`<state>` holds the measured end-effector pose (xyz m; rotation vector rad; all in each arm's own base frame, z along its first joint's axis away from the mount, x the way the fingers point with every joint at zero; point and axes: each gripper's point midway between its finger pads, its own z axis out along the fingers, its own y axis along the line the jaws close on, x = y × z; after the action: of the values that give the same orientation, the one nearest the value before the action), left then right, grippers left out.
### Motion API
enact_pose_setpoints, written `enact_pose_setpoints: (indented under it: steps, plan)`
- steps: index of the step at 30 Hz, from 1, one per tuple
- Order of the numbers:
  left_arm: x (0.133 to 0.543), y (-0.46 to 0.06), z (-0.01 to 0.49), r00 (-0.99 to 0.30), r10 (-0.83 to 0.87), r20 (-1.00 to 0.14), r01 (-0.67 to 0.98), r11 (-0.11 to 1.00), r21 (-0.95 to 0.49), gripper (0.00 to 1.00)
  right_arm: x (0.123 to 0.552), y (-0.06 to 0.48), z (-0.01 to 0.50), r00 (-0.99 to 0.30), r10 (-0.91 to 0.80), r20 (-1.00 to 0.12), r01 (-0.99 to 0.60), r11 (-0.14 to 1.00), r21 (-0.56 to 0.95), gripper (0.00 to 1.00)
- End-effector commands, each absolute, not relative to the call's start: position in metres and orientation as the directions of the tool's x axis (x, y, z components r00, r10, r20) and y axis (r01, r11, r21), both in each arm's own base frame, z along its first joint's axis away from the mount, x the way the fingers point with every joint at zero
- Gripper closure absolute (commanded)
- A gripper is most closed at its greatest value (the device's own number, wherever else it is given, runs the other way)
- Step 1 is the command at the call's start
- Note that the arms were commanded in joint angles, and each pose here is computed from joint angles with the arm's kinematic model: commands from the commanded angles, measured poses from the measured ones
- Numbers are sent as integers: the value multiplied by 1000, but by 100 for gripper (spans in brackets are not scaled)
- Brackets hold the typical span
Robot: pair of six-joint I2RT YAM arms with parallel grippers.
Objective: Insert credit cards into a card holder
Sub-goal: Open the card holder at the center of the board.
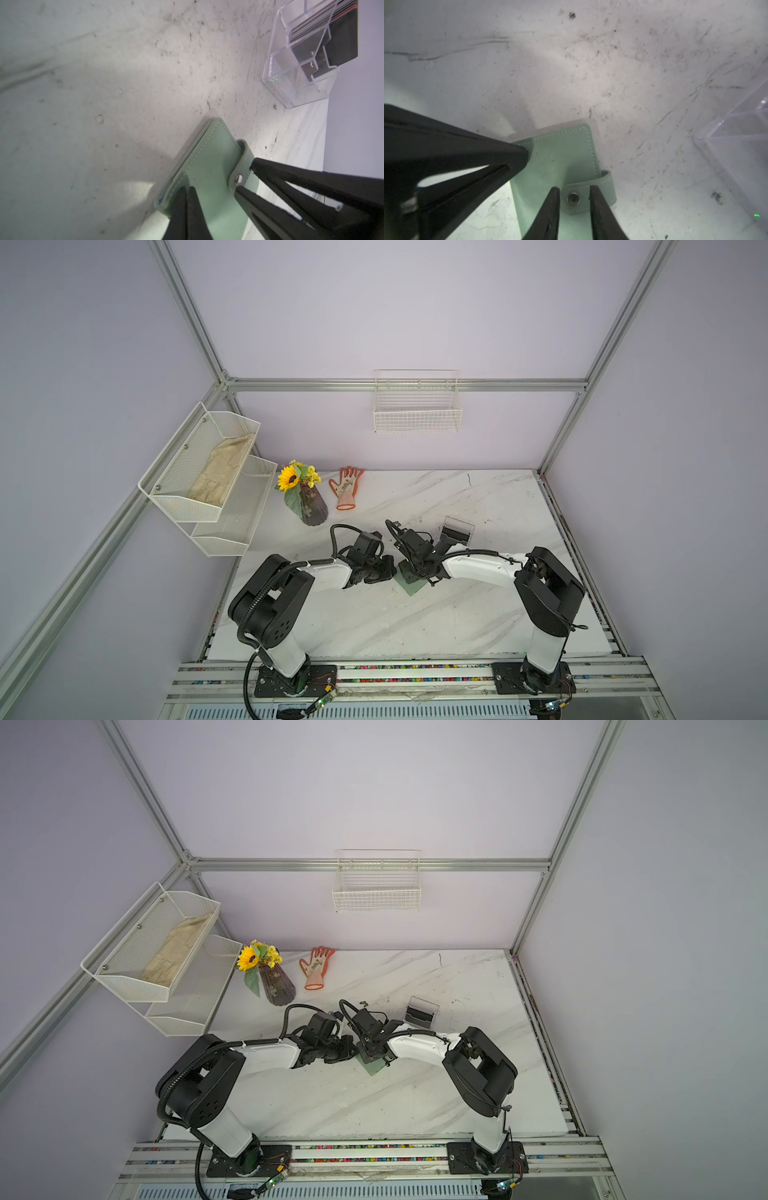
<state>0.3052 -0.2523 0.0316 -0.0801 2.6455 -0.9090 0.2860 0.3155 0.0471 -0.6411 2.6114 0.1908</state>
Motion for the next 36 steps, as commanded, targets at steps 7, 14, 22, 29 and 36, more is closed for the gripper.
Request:
enact_pose_setpoints:
  steps: [7,14,22,29,36]
  plan:
    - [287,-241,-1,-969,-146,-197,-10,824,-566,100,276,301,14,-812,-449,-373,-474,880,-29,71]
    - [282,-236,-8,-972,-156,-174,-33,828,-559,100,271,286,-4,-843,-431,-321,-431,899,-73,84]
    - [282,-234,-9,-972,-160,-171,-39,830,-557,100,260,290,7,-872,-374,-315,-399,917,15,100]
    - [282,-233,-16,-976,-156,-151,-47,831,-554,100,260,296,28,-900,-299,-318,-375,902,214,100]
    - [289,-228,-17,-979,-123,-165,-22,860,-511,100,271,296,65,-903,-204,-378,-358,843,401,100]
